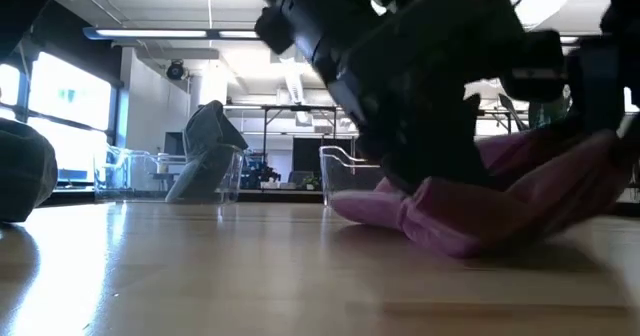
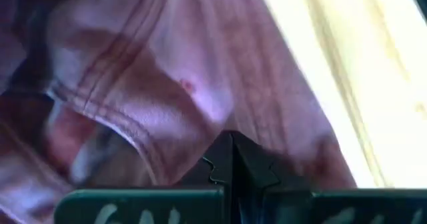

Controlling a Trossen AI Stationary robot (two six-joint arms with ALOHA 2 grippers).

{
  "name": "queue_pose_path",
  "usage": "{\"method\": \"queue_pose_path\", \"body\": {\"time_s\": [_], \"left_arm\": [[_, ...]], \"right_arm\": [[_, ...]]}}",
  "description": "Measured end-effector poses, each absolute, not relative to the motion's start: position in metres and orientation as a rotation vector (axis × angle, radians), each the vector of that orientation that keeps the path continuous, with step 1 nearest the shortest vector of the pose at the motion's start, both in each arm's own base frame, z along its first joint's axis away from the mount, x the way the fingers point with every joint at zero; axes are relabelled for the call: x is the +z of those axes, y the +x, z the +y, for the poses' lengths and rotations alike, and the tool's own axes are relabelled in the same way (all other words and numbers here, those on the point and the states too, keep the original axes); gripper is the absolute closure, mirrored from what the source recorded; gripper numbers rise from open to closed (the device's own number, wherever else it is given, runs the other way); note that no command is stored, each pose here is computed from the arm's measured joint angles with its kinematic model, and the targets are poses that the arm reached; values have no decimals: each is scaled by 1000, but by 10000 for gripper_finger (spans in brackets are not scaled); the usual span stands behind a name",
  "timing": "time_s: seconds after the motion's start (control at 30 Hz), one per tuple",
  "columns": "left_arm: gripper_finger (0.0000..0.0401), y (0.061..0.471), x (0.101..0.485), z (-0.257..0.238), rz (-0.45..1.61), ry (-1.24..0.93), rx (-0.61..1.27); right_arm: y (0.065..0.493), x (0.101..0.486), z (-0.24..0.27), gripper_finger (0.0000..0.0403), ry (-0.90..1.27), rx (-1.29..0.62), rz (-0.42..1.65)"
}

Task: Pick & Place hat
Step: Put the red cap into the left transparent bin

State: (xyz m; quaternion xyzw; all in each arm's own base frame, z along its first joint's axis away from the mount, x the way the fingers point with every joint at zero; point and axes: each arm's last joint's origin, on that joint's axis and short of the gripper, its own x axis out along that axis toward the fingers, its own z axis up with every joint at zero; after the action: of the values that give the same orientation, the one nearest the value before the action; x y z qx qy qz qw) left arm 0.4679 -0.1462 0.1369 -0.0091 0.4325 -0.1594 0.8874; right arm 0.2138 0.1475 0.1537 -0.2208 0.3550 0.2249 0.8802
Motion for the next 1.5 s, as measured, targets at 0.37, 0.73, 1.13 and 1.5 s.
{"method": "queue_pose_path", "body": {"time_s": [0.37, 0.73, 1.13, 1.5], "left_arm": [[401, 429, 200, -146, 963, 155, 14], [360, 445, 196, -183, 711, 199, -82], [208, 441, 175, -184, 841, 200, -183], [243, 433, 207, -190, 883, 284, -134]], "right_arm": [[228, 152, 147, 370, -408, 443, 662], [223, 154, 149, 198, -387, 463, 680], [184, 172, 123, 167, -220, 11, 875], [177, 181, 122, 182, -207, 62, 864]]}}
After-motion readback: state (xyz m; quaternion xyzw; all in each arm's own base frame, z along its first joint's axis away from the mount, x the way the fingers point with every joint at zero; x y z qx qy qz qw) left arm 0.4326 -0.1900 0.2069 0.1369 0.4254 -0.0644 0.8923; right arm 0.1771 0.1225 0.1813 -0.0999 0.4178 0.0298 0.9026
